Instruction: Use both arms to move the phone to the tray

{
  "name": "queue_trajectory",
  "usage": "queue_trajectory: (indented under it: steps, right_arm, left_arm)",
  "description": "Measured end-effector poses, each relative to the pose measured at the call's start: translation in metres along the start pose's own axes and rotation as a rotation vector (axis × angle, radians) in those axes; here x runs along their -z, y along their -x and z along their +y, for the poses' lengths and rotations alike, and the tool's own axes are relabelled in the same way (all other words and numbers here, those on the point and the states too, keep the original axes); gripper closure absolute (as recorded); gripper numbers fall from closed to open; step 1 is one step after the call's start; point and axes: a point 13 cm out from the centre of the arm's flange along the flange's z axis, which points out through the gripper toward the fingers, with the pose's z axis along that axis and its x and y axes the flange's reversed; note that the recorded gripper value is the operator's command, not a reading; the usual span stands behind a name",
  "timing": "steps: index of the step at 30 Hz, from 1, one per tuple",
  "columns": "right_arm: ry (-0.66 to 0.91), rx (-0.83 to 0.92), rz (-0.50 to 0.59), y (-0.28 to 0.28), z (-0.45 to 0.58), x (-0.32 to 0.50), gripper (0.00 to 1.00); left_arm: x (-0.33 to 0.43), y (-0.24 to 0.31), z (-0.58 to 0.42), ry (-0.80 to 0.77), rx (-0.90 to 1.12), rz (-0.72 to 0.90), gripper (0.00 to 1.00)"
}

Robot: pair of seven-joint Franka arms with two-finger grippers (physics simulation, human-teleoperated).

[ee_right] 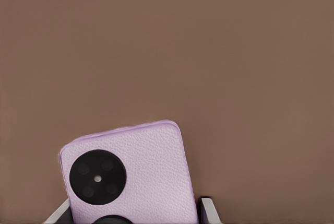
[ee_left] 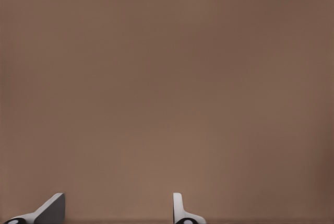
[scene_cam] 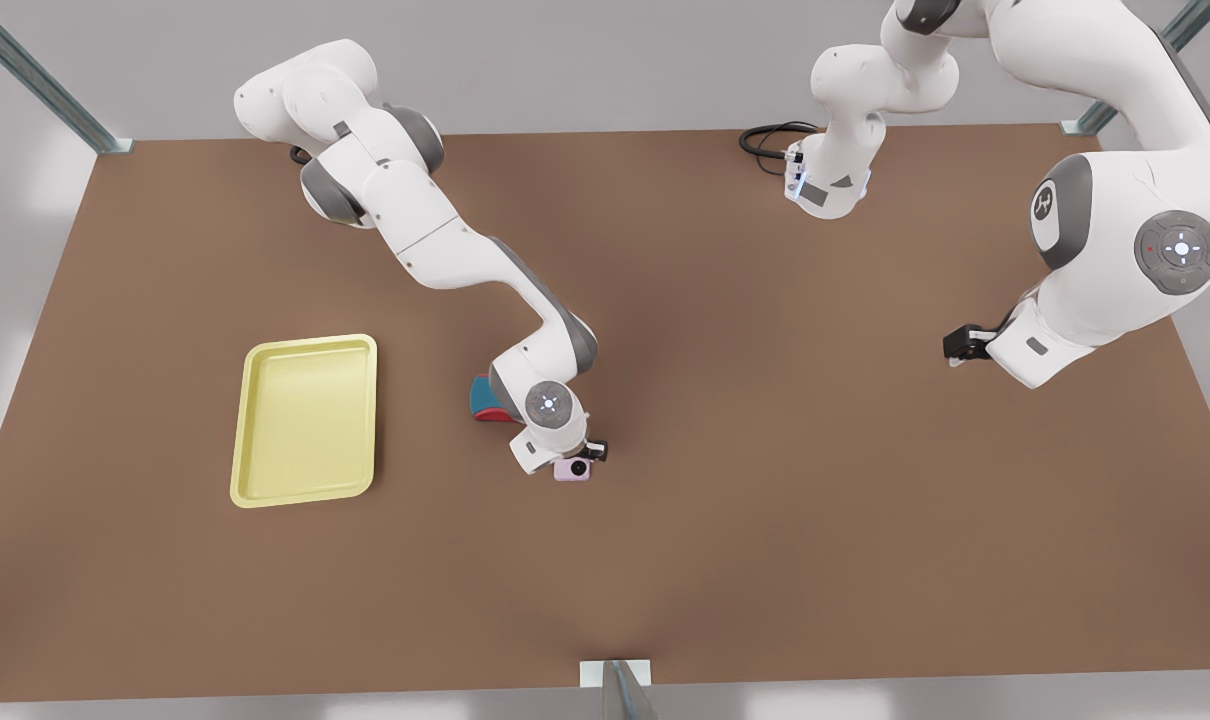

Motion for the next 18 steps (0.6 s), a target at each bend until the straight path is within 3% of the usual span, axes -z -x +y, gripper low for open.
queue_trajectory:
  steps: [18]
  right_arm:
    - [0.007, 0.011, -0.009, 0.008, -0.007, 0.016, 0.25]
  left_arm:
    - [0.000, 0.000, 0.001, -0.002, -0.010, -0.001, 0.00]
